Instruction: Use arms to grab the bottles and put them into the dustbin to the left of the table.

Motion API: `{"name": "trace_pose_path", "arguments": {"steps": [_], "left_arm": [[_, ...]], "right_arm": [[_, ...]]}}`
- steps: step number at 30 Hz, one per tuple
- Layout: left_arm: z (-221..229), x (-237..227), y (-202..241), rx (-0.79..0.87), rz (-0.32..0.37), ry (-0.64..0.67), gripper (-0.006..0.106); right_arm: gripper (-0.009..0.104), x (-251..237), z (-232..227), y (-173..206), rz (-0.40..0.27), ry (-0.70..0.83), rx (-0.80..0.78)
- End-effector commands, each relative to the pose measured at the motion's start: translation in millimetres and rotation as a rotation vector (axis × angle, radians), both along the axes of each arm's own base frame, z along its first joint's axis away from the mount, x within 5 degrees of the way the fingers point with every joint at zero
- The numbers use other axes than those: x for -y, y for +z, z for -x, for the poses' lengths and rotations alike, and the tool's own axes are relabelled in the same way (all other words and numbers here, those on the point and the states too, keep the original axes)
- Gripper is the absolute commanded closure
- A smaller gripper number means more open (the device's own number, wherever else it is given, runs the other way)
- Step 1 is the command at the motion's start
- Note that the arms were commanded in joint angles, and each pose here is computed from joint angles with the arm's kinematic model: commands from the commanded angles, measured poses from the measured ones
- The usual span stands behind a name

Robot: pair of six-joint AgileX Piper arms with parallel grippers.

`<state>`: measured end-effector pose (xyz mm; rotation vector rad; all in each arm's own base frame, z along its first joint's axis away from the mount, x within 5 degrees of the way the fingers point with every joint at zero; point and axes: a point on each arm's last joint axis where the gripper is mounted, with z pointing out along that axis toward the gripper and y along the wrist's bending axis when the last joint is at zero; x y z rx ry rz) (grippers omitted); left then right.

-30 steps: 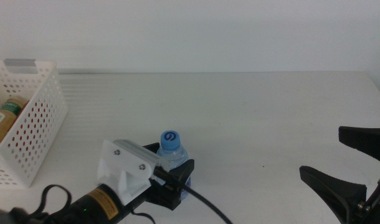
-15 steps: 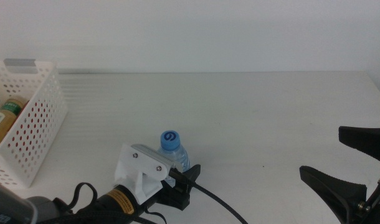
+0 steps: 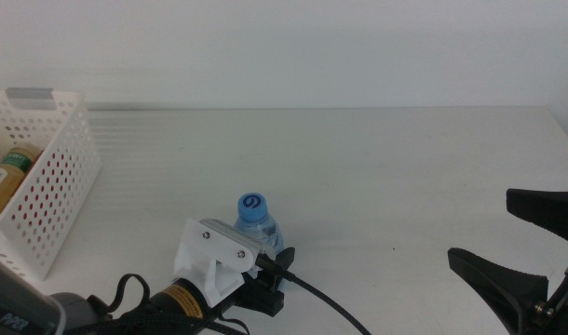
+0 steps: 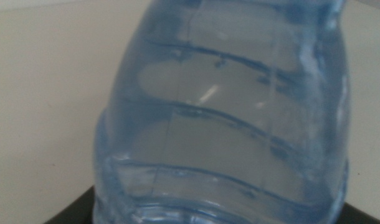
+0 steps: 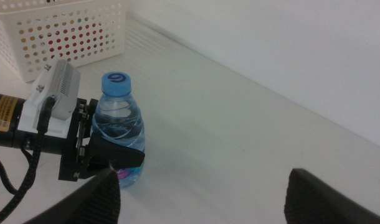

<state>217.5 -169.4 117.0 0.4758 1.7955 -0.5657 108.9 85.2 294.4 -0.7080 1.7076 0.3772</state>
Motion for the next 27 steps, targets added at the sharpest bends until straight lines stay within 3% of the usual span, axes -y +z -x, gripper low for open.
{"name": "trace_pose_path", "arguments": {"steps": [1, 4, 13, 17, 23, 27], "left_arm": [[-2.3, 1.7, 33.2, 0.179, 0.161, 0.010, 0.089], [2.8, -2.0, 47.0, 0.199, 0.178, 0.009, 0.106], [9.4, -14.8, 100.0, 0.181, 0.157, 0.072, 0.105], [9.3, -17.6, 125.8, 0.163, 0.105, 0.093, 0.105], [1.0, -14.3, 163.2, 0.132, -0.031, 0.076, 0.105], [-10.1, -17.4, 184.9, 0.028, -0.084, 0.070, 0.105]], "right_arm": [[0.016, -1.0, -1.7, 15.8, -0.049, 0.002, 0.089], [0.016, -1.0, -1.7, 15.8, -0.049, 0.002, 0.089], [0.016, -1.0, -1.7, 15.7, -0.048, 0.002, 0.089], [0.016, -1.0, -1.7, 15.7, -0.048, 0.002, 0.089], [0.016, -1.0, -1.7, 15.7, -0.048, 0.002, 0.089], [0.016, -1.0, -1.7, 15.7, -0.048, 0.002, 0.089]]}}
